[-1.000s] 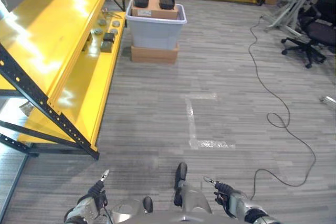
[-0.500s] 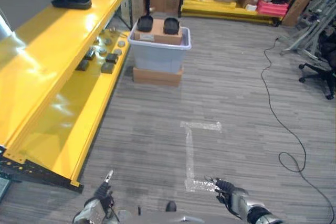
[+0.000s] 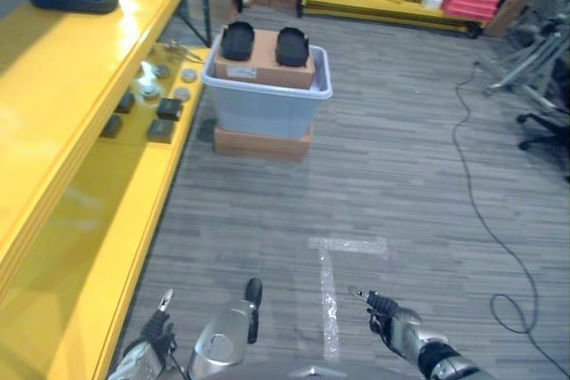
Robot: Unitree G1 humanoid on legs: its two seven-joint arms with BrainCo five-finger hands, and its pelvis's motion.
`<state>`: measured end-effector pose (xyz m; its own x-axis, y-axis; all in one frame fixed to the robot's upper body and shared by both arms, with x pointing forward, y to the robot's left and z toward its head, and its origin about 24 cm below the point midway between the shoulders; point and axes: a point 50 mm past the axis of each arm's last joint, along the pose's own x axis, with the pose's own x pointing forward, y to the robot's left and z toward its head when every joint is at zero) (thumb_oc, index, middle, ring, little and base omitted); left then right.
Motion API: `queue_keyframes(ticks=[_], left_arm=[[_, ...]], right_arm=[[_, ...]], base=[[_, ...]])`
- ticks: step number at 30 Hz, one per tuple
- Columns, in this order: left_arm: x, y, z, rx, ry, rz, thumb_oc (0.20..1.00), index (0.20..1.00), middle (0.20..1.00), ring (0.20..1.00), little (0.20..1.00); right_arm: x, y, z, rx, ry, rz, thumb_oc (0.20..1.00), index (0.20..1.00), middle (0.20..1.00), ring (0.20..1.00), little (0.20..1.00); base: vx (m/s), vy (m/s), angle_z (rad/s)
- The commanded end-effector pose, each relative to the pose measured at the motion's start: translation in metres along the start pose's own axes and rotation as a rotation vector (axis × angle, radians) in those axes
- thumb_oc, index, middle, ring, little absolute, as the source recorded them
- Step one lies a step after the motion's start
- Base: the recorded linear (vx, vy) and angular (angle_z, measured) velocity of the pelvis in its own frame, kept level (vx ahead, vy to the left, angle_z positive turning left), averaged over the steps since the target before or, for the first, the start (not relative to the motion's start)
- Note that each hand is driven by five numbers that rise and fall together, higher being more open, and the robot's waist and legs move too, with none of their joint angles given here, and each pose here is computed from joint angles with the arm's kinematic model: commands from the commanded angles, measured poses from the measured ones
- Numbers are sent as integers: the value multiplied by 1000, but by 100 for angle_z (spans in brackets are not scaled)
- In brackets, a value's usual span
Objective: Move parts from the plastic box to the shelf.
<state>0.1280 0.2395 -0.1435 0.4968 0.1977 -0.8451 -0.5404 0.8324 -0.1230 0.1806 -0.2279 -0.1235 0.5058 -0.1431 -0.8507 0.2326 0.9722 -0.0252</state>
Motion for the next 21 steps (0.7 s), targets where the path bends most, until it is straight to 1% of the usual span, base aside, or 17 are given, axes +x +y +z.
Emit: queue_keyframes(ticks=[1,5,7,10,12,15,19,21], left_arm=[[0,-11,6,74,-59,-44,1000,1000,1000,1000,1000],[-1,-10,6,72,-61,-45,1000,1000,1000,1000,1000],[0,-10,14,78,-76,-53,1000,1000,1000,1000,1000],[0,-12,18,75,-75,-64,1000,1000,1000,1000,1000],[-1,-11,12,89,-65,-69,1000,1000,1000,1000,1000],[-4,-5,6,136,-64,-86,1000,1000,1000,1000,1000],[-5,-3,5,149,-66,-95,1000,1000,1000,1000,1000],[-4,-7,1,140,-58,-104,1000,1000,1000,1000,1000]], right_arm=[[-1,2,3,57,-55,12,1000,1000,1000,1000,1000],[-2,10,3,66,-64,10,1000,1000,1000,1000,1000],[-2,13,8,71,-85,20,1000,1000,1000,1000,1000],[-3,6,15,67,-108,32,1000,1000,1000,1000,1000],[-4,-1,17,71,-115,38,1000,1000,1000,1000,1000],[-5,-4,17,92,-125,60,1000,1000,1000,1000,1000],[-5,-4,15,89,-125,76,1000,1000,1000,1000,1000],[-3,-3,15,65,-119,70,1000,1000,1000,1000,1000]], base=[[464,402,-41],[216,181,2],[249,-3,-32],[366,-83,45],[559,-161,-5],[703,-265,101],[458,-233,54],[467,-238,19]])
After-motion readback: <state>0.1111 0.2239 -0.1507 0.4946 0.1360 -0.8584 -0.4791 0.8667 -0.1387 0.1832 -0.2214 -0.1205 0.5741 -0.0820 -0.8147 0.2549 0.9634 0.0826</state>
